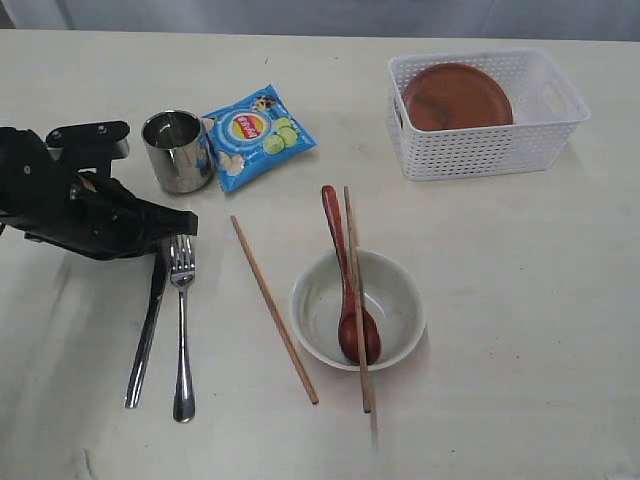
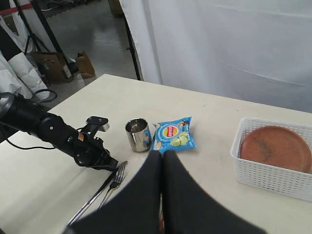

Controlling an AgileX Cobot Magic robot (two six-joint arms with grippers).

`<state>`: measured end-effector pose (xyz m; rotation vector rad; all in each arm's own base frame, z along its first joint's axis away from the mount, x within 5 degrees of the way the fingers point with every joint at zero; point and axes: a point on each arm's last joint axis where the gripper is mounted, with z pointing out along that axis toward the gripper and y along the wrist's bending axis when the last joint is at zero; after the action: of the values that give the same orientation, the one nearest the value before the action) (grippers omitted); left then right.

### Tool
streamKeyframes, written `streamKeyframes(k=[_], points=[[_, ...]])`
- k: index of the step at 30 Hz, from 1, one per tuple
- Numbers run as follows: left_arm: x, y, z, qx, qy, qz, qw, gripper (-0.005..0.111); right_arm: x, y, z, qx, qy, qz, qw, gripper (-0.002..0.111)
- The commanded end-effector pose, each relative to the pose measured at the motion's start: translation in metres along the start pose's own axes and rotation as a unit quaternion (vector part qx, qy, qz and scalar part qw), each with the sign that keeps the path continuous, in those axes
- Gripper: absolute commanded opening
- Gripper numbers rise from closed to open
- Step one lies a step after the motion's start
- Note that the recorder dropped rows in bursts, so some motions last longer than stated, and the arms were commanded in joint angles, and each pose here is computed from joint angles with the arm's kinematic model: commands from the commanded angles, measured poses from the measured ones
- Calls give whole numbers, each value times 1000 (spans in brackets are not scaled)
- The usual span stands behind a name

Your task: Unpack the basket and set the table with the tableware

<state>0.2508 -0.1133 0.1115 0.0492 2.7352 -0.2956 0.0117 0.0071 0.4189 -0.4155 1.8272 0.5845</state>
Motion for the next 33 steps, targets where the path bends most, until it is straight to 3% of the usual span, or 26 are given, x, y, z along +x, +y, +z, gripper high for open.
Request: streamKeyframes(k=[1,11,19,26,33], points=[[7,-2,-8,5,24,12,1000,0,0,-1,0,4,-4,0,1000,-1],[3,-15,-55,40,-5,37,999,0,0,-1,0,4,-3,12,1000,-1],[53,-58,-87,113,32,125,985,0,3,-1,0,6,10,13,1000,-1],[83,-58,-79,113,54,91,988,0,3,2,0,-9,13,23,1000,-1],[99,-82,-82,148,44,112,982,0,4,2,0,-12,15,25,1000,-1]])
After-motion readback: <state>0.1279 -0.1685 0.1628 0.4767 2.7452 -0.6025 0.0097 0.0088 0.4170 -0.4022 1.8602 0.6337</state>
